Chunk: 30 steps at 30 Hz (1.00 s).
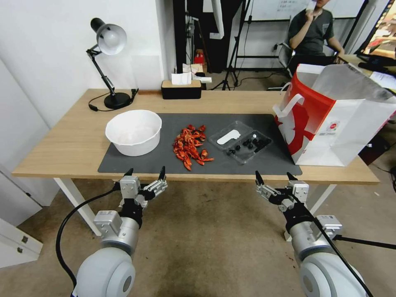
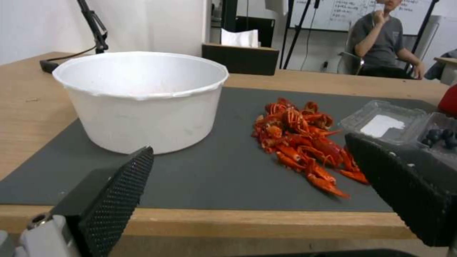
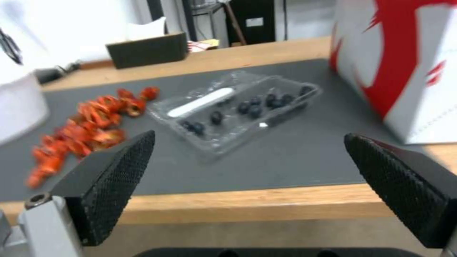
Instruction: Close the disposable takeout box, then place it into the delivery bag.
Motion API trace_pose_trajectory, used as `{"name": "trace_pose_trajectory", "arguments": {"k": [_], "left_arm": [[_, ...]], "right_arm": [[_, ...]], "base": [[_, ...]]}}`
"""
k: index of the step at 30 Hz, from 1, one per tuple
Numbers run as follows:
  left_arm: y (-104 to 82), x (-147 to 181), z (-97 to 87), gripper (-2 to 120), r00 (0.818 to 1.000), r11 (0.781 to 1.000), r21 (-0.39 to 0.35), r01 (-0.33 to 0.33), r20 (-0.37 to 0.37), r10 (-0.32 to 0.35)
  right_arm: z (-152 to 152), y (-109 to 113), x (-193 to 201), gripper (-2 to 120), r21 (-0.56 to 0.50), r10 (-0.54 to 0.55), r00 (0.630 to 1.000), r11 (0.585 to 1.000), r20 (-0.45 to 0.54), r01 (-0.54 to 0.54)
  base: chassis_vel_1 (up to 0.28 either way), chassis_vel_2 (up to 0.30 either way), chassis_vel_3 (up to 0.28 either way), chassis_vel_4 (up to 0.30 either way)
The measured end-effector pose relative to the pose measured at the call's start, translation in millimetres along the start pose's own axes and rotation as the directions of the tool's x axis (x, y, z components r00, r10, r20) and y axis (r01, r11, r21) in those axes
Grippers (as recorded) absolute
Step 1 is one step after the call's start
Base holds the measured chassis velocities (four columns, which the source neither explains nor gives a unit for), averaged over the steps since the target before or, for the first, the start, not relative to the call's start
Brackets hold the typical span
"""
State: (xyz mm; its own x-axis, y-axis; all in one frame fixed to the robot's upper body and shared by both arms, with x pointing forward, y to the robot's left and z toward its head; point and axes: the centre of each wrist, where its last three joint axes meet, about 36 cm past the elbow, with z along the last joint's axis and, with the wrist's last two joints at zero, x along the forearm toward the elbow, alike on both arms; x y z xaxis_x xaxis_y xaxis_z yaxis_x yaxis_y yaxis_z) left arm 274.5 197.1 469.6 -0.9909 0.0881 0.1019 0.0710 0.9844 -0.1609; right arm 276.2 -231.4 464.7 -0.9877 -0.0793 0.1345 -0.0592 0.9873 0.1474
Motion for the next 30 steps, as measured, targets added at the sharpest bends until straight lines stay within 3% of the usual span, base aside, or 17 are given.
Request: {"name": "trace_pose_trajectory", "arguments": {"k": [3, 6, 15, 23, 30], "left_arm": [[-1.0, -2.8, 0.6, 100, 1.0, 1.0, -0.007, -0.016, 0.001, 0.016], [-2.9, -10.1, 5.1, 100, 0.999, 0.998, -0.018, -0.052, -0.01, 0.052], [-1.5, -4.8, 6.9, 100, 0.999, 0.999, -0.027, -0.043, -0.015, 0.043], [-1.7, -0.2, 9.1, 100, 1.0, 0.999, -0.03, -0.025, -0.017, 0.025], [-1.6, 2.1, 11.0, 100, 1.0, 0.999, -0.038, -0.016, -0.02, 0.015]], "right_arm": [[-9.1, -0.8, -2.3, 100, -0.075, 0.014, 1.0, 0.997, -0.013, -0.015], [-26.0, -6.5, -6.7, 100, -0.139, 0.102, 0.994, 0.985, -0.028, -0.105], [-55.9, -10.1, -56.0, 100, -0.192, 0.124, 0.99, 0.972, -0.07, -0.135], [-80.9, 8.2, -115.8, 100, -0.149, 0.187, 0.959, 0.964, -0.213, -0.221], [-102.9, 25.3, -146.2, 100, -0.126, 0.24, 0.929, 0.951, -0.281, -0.284]], "base": [[0.0, 0.0, 0.0, 0.0], [0.0, 0.0, 0.0, 0.0], [0.0, 0.0, 0.0, 0.0], [0.0, 0.0, 0.0, 0.0], [0.0, 0.0, 0.0, 0.0]]}}
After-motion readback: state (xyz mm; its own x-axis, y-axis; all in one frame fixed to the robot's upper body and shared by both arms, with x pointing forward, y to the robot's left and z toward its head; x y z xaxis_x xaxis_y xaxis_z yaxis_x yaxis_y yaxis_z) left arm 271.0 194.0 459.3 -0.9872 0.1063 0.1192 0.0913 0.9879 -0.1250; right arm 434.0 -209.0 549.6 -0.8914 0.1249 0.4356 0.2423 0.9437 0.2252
